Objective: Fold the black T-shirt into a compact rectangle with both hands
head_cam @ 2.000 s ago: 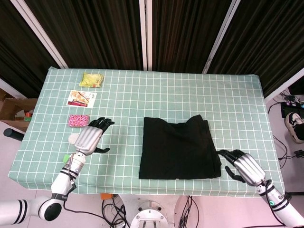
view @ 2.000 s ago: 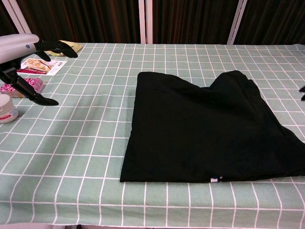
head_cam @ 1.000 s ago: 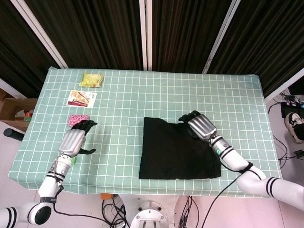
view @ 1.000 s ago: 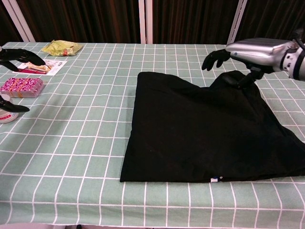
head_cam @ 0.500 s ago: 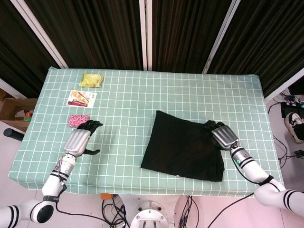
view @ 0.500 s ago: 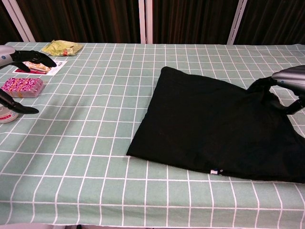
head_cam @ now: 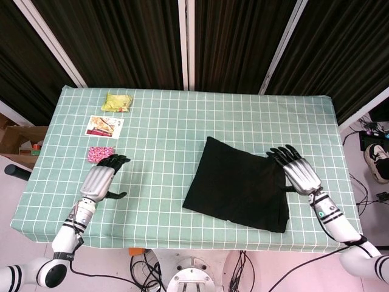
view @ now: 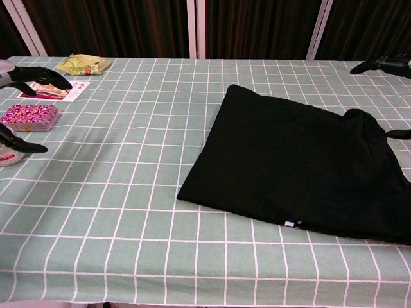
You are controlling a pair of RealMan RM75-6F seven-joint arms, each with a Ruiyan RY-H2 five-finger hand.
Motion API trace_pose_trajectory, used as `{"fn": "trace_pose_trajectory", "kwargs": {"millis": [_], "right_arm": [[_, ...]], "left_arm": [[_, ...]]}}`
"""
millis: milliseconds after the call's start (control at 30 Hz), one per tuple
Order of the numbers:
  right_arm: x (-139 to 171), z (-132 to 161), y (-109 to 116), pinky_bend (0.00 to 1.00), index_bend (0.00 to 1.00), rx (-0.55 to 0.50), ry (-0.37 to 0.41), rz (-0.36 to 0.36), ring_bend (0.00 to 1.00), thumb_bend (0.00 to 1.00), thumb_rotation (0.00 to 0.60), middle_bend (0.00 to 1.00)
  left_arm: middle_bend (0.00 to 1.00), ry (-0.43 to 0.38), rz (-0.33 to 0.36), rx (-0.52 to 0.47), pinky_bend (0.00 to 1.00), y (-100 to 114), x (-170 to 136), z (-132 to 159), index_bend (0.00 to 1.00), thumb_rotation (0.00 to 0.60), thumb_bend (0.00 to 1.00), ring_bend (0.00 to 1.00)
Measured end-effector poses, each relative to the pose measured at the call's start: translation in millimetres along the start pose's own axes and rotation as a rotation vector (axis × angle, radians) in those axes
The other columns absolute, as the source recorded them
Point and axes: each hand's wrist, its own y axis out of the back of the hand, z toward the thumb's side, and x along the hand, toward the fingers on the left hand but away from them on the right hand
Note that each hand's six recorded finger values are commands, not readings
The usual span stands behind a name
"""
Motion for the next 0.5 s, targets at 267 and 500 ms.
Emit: {"fn": "trace_pose_trajectory", "kwargs": {"millis": [267,500], "right_arm": [[73.5,-16.8,-22.6,0.06,0.25,0.161,0.095,0.054,0.05,0.13,0.6,0.13],[77.1,-25.7,-45.8,0.05,0.25,0.259,0.116,0.081,0.05,0.13,0.6,0.13]], "left_arm": [[0.14,-0.004,-0.007,-0.009,0.18,-1.0,-1.1,4.4,0.18,0.6,0.1,0.09],[0.13,-0.009,-0.01,-0.016,0.18,-0.8,-1.0,8.6,0.18,0.599,0.1,0.09]]}}
